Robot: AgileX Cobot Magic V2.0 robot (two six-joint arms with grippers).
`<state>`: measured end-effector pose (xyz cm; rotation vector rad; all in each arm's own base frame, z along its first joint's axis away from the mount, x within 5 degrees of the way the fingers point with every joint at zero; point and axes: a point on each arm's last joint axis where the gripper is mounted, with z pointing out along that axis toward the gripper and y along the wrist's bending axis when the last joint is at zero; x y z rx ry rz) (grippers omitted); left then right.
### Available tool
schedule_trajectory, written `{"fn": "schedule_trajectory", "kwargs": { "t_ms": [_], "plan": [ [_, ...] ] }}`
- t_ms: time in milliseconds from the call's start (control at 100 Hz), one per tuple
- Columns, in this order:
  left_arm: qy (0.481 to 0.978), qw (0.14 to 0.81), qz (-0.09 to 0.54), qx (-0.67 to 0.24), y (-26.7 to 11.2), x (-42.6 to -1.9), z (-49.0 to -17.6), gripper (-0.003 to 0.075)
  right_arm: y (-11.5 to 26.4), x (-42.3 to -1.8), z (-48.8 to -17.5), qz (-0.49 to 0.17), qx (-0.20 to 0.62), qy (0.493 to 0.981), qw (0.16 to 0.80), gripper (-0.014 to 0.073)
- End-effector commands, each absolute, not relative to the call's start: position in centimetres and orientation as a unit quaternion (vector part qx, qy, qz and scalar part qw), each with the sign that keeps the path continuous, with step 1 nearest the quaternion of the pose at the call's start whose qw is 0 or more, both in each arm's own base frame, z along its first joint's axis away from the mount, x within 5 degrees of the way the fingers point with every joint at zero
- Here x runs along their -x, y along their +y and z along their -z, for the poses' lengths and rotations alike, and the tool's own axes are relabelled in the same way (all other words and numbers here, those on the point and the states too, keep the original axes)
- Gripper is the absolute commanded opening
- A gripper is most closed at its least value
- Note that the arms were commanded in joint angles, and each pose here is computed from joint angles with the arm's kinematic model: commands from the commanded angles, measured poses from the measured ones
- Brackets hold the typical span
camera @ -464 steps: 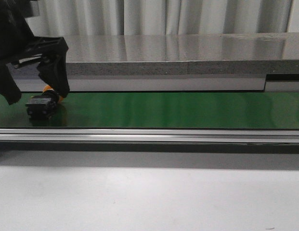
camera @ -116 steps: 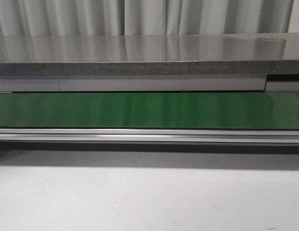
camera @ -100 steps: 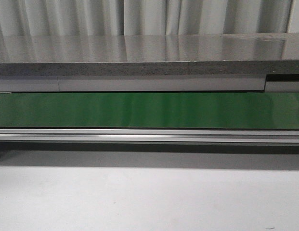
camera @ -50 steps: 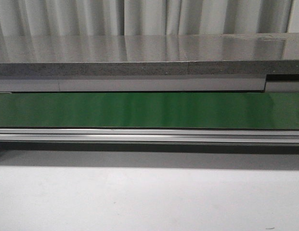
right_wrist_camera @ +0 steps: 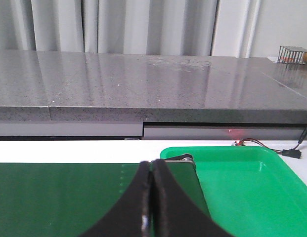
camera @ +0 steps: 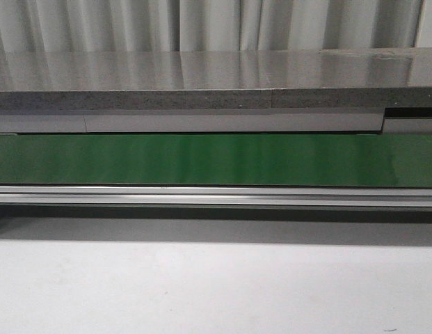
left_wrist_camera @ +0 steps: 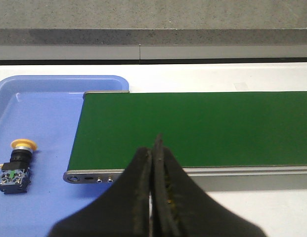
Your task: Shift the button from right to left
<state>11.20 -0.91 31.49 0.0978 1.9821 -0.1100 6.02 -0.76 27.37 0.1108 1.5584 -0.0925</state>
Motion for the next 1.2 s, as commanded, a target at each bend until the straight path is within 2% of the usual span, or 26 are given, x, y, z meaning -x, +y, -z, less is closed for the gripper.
{"fn": "schedule_trajectory", "kwargs": {
  "t_ms": [0,520,820,1190],
  "plan": [
    [0.806,0.589,0.051,-0.031,-1.0,-10.5,-32.5,-0.0020,-0.8,-5.8,-29.0,0.047,-0.047,0.664,0.744,-0.0066],
    [0.794,0.604,0.060,-0.030,-1.3,-6.6,-27.7,-0.0020,-0.8,-5.8,-29.0,0.047,-0.047,0.664,0.744,-0.0066],
    [0.736,0.677,0.016,0.002,-0.2,-6.1,-25.5,-0.0020,-0.8,-5.8,-29.0,0.047,-0.047,0.664,0.744,-0.0066],
    [0.705,0.709,0.022,0.017,-0.1,-5.9,-19.8,-0.0020,-0.8,-5.8,-29.0,0.047,-0.047,0.664,0.744,-0.0066]
  ]
}}
